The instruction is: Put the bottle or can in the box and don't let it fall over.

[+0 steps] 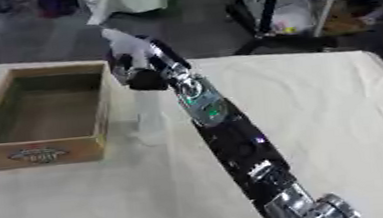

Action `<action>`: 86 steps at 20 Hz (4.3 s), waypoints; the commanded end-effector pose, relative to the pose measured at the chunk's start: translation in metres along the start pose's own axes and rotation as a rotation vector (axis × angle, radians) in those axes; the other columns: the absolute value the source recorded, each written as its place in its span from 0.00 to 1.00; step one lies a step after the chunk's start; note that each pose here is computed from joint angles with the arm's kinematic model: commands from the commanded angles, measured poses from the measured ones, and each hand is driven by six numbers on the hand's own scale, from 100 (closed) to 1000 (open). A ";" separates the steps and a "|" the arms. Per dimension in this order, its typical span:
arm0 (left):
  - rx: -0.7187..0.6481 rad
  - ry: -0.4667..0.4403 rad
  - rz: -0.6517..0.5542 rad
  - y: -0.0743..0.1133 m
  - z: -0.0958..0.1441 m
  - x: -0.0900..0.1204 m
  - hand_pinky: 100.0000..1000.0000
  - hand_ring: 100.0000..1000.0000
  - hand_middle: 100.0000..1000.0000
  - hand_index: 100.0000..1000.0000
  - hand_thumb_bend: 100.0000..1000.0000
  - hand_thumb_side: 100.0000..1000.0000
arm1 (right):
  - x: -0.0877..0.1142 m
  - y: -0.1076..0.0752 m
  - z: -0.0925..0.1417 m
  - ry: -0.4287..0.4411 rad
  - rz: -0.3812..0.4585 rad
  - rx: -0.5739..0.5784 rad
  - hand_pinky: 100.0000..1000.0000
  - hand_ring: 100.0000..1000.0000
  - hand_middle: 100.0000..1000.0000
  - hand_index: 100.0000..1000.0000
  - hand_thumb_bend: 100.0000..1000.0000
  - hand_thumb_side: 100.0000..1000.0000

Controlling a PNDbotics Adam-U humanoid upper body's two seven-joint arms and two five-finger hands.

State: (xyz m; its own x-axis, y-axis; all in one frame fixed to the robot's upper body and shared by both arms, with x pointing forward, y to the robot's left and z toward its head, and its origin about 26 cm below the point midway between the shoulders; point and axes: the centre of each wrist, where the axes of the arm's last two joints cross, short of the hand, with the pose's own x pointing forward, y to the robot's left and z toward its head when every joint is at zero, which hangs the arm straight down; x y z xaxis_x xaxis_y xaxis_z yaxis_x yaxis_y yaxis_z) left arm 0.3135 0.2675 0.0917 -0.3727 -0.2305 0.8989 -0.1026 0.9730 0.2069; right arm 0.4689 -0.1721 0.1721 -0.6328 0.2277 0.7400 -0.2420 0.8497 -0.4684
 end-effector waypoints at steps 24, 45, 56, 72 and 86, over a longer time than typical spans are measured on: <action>-0.119 -0.079 0.079 -0.024 -0.020 0.019 0.53 1.00 0.88 0.85 0.35 0.68 | 0.089 -0.006 -0.061 -0.214 -0.206 -0.029 0.61 0.56 0.24 0.49 0.00 0.07; -0.169 -0.103 0.109 -0.033 -0.026 0.024 0.53 1.00 0.88 0.85 0.35 0.68 | 0.044 0.044 -0.042 -0.094 -0.172 0.047 0.61 0.67 0.39 0.63 0.00 0.22; -0.168 -0.095 0.103 -0.032 -0.024 0.022 0.53 1.00 0.88 0.85 0.35 0.68 | 0.050 0.005 -0.049 -0.111 0.170 0.147 0.89 1.00 1.00 1.00 0.34 0.55; -0.098 -0.047 0.074 -0.018 -0.014 0.010 0.54 1.00 0.88 0.85 0.35 0.68 | 0.066 -0.052 -0.014 -0.216 0.041 -0.078 0.81 0.99 1.00 1.00 0.16 0.50; -0.006 0.001 0.014 0.004 0.000 -0.002 0.54 1.00 0.88 0.85 0.35 0.68 | 0.072 -0.060 0.140 -0.176 -0.156 -0.205 0.73 0.91 0.93 1.00 0.00 0.50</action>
State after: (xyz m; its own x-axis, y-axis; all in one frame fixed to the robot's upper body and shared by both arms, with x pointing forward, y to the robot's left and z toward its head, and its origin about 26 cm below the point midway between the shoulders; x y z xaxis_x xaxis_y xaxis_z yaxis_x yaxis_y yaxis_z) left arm 0.3141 0.2663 0.0828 -0.3521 -0.1929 0.9159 -0.0722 0.9812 0.1789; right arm 0.3411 -0.2699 0.1685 -0.6776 -0.0017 0.7355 -0.2336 0.9487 -0.2131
